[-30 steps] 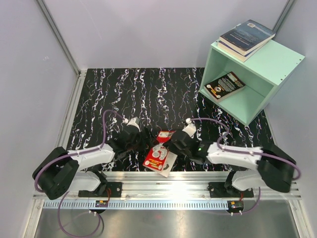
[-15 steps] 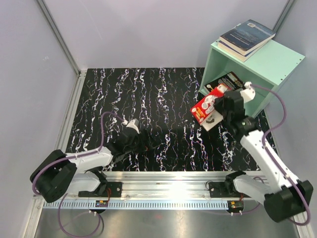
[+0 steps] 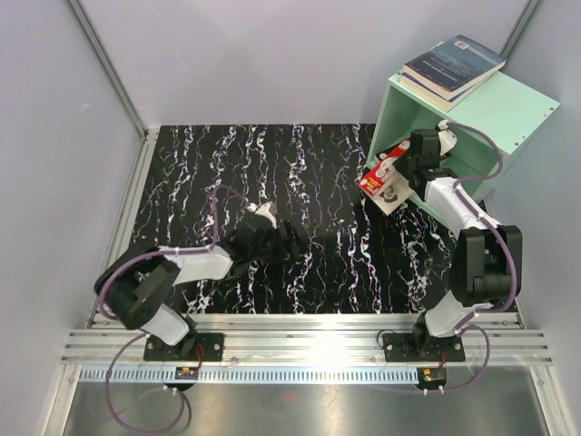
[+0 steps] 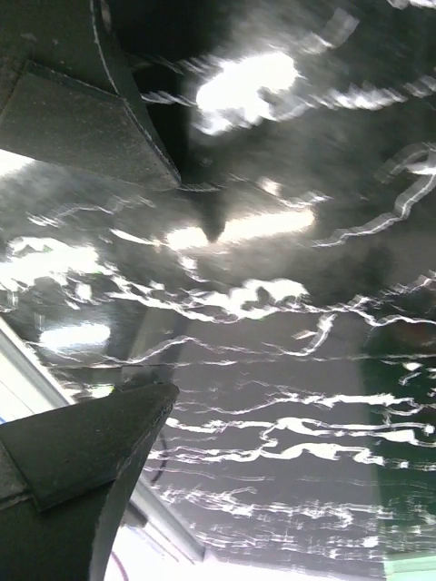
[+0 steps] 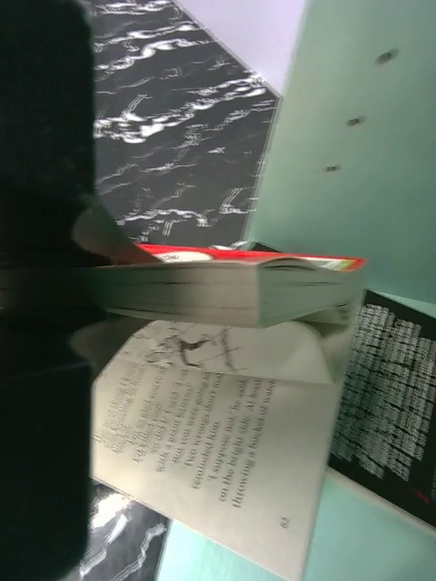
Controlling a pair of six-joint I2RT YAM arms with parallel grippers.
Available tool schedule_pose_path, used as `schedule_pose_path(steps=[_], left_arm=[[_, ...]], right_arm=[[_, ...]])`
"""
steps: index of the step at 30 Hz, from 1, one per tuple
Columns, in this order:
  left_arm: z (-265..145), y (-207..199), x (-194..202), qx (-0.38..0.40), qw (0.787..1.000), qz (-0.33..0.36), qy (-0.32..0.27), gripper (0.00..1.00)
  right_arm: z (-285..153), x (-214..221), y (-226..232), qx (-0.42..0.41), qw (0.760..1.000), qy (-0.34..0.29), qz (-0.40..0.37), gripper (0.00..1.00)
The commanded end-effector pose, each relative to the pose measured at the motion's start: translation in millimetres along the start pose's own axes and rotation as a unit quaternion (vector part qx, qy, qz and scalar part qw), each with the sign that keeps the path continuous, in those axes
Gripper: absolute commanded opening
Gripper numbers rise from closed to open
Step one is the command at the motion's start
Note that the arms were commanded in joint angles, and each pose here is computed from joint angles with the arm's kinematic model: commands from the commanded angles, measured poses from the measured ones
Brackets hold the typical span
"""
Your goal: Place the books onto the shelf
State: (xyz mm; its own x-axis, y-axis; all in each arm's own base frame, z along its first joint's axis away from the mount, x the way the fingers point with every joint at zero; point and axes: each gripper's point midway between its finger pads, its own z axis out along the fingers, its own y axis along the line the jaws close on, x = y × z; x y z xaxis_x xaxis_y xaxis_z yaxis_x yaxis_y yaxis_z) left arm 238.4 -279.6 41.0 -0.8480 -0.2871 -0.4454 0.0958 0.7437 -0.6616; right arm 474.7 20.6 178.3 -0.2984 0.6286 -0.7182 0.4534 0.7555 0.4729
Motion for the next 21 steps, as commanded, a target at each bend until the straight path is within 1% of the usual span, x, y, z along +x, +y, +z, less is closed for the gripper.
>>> schedule_pose_path(steps=[1, 2, 3, 4, 5, 6, 7, 8, 9, 10, 11, 12, 13, 14, 15, 16, 18, 20, 21], left_arm=[[23.0, 9.5, 3.3, -0.059, 0.997, 0.035, 0.048, 0.92], [28.9, 10.3, -1.3, -0.076, 0.994, 0.05, 0.054, 0.91], [46.3, -17.2, -26.6, -0.062, 0.995, 0.063, 0.036, 0.91], [54.2, -23.2, -34.8, -0.066, 0.995, 0.072, 0.034, 0.9], [60.3, -26.6, -44.0, -0.082, 0.992, 0.09, 0.031, 0.9], [75.1, -20.7, -44.9, -0.1, 0.989, 0.098, 0.04, 0.89], [85.4, -56.4, -73.7, -0.075, 0.991, 0.109, 0.014, 0.89], [92.5, -53.9, -79.3, -0.095, 0.988, 0.125, 0.016, 0.88], [110.0, -44.6, -75.0, -0.112, 0.985, 0.13, 0.031, 0.88], [119.5, -76.5, -101.6, -0.089, 0.986, 0.142, 0.008, 0.88], [126.5, -75.5, -102.3, -0.1, 0.984, 0.147, 0.017, 0.88], [145.8, -67.5, -98.1, -0.112, 0.982, 0.148, 0.031, 0.88], [154.1, -70.4, -102.3, -0.113, 0.981, 0.151, 0.033, 0.88], [157.9, -94.1, -121.9, -0.1, 0.982, 0.157, 0.021, 0.88], [176.1, -83.3, -113.2, -0.11, 0.981, 0.157, 0.037, 0.88], [182.6, -85.8, -115.0, -0.108, 0.981, 0.159, 0.039, 0.88], [198.4, -98.3, -124.0, -0.092, 0.983, 0.156, 0.031, 0.88], [207.6, -110.5, -124.8, -0.06, 0.987, 0.146, 0.039, 0.88], [214.2, -116.9, -130.6, -0.051, 0.988, 0.145, 0.031, 0.88]], right_arm=[[14.4, -57.3, 32.5, -0.061, 0.994, -0.074, 0.045, 0.0], [22.5, -57.8, 29.2, -0.052, 0.994, -0.081, 0.047, 0.0], [26.5, -58.1, 26.9, -0.047, 0.994, -0.085, 0.049, 0.0], [29.6, -58.1, 25.8, -0.044, 0.994, -0.088, 0.051, 0.0], [34.7, -59.2, 22.5, -0.037, 0.993, -0.098, 0.055, 0.0], [38.0, -58.0, 20.3, -0.034, 0.993, -0.101, 0.058, 0.0], [41.0, -56.2, 17.3, -0.031, 0.992, -0.104, 0.066, 0.0], [47.5, -52.5, 10.6, -0.022, 0.991, -0.109, 0.072, 0.0], [51.2, -49.3, 7.5, -0.019, 0.991, -0.108, 0.078, 0.0], [55.4, -45.4, 1.2, -0.014, 0.99, -0.109, 0.093, 0.0], [61.5, -41.1, -6.8, -0.006, 0.989, -0.108, 0.101, 0.0], [65.2, -38.4, -13.0, -0.001, 0.988, -0.107, 0.111, 0.0], [67.5, -32.1, -13.7, -0.008, 0.986, -0.103, 0.127, 0.0], [72.7, -31.9, -24.6, -0.001, 0.985, -0.104, 0.139, 0.0], [76.0, -38.2, -38.4, 0.007, 0.982, -0.109, 0.155, 0.0], [78.6, -35.1, -44.6, 0.005, 0.979, -0.103, 0.178, 0.0], [85.2, -38.3, -62.6, 0.01, 0.974, -0.101, 0.201, 0.0], [93.0, -34.4, -67.9, 0.001, 0.973, -0.087, 0.215, 0.0], [95.7, -39.3, -76.2, 0.005, 0.971, -0.088, 0.222, 0.0]])
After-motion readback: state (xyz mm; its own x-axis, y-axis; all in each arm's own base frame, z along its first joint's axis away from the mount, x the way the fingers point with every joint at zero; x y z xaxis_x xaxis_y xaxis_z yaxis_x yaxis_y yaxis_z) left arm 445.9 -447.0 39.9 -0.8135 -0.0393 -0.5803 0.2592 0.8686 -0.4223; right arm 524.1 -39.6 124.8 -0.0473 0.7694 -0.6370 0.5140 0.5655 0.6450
